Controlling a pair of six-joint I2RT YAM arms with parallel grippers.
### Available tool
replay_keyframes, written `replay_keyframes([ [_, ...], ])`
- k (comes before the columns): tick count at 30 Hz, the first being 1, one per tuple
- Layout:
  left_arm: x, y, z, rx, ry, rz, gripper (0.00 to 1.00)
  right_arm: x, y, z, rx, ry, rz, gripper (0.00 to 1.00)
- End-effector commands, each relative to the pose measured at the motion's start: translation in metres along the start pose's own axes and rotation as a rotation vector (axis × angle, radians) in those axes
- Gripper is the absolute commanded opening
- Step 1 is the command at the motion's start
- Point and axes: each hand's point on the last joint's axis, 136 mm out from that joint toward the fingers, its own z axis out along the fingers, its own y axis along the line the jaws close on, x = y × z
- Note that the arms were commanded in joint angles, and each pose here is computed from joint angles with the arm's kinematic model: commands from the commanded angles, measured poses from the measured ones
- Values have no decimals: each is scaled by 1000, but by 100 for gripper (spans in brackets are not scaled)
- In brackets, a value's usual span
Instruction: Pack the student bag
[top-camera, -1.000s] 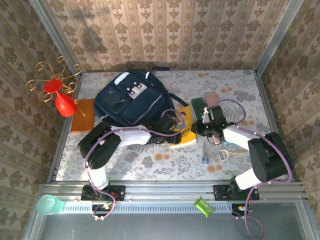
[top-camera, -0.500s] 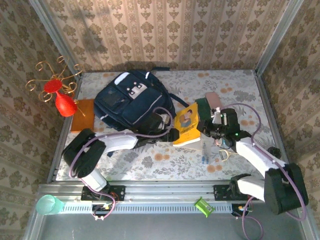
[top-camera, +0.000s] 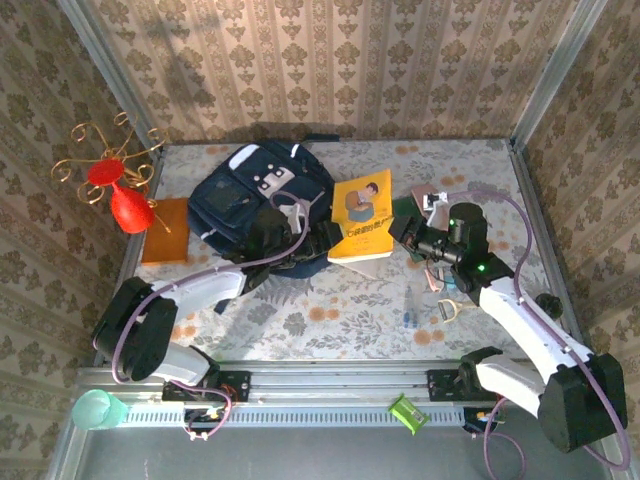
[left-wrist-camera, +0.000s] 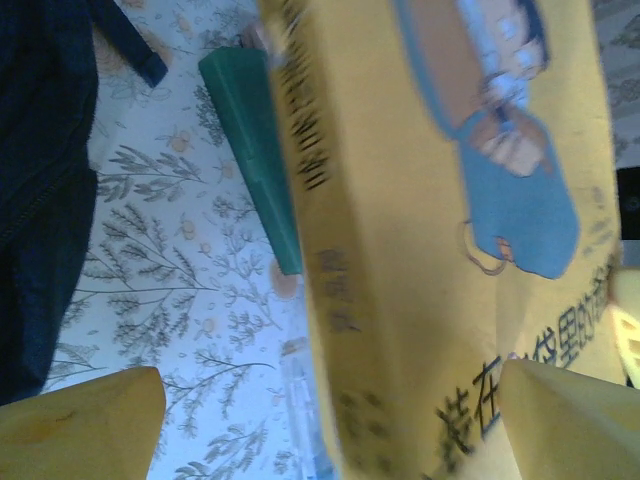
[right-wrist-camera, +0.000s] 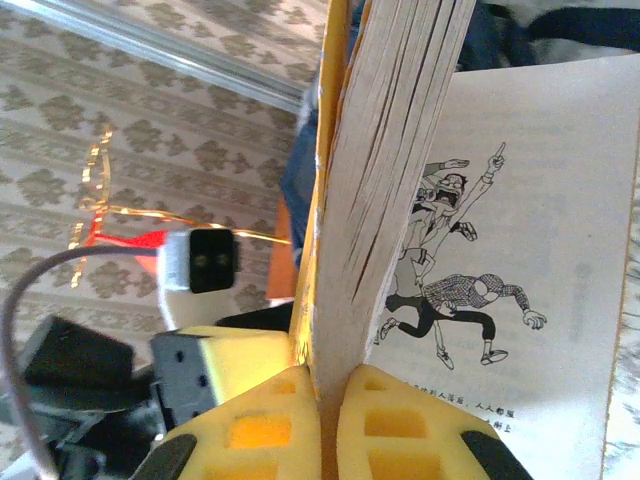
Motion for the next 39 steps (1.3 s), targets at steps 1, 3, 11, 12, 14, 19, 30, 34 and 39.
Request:
replay_keyframes([
  [1, -13, -43, -1, 140, 9, -13, 87, -13, 61, -2, -186, -30, -76, 0],
  [3, -19, -52, -3, 173, 2, -11, 83, -12, 62, 3, -190, -22, -80, 0],
  [11, -34, -45, -22, 166, -48, 6, 55, -10, 32, 18, -131, 39, -133, 0],
  [12, -35, -46, -23, 174, -48, 10, 50, -9, 28, 21, -125, 53, -144, 0],
  [14, -34, -47, -23, 180, -44, 21, 41, -6, 23, 26, -114, 82, -153, 0],
  [19, -35, -53, -23, 199, -33, 47, 23, -7, 20, 36, -118, 116, -176, 0],
  [30, -42, -94, -45, 308, -54, 160, 0, -12, 14, 33, -93, 129, -188, 89],
  [34, -42, -106, -48, 367, -57, 160, 0, -2, 16, 40, -129, 146, -189, 100],
  [39, -44, -116, -51, 440, -65, 128, 0, 3, 20, 49, -194, 156, -172, 100],
])
